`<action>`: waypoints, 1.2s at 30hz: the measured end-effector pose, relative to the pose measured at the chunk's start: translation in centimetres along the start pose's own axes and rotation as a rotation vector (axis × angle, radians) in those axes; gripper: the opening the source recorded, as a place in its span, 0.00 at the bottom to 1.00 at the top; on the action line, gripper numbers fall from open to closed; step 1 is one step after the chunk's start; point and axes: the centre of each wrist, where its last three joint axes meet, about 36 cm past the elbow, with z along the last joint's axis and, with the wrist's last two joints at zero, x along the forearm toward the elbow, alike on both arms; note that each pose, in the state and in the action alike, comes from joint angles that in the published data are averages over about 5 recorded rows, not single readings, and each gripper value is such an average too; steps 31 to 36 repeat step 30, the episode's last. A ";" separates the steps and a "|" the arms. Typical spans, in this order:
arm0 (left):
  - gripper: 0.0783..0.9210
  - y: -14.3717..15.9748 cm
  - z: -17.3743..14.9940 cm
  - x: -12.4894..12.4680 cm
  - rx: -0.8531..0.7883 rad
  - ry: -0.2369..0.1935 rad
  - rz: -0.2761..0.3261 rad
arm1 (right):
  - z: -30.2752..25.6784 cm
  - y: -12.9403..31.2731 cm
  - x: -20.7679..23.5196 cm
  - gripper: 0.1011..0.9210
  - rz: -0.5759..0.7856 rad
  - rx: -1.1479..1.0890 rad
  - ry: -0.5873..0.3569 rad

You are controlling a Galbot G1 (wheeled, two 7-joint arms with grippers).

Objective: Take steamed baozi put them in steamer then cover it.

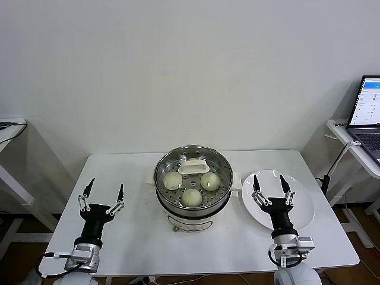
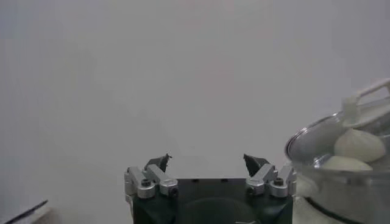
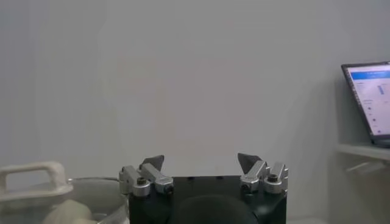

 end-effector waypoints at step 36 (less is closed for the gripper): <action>0.88 0.4 0.7 0.7 0.033 0.013 -0.008 | -0.8 0.0 0.3 0.88 0.002 0.027 0.011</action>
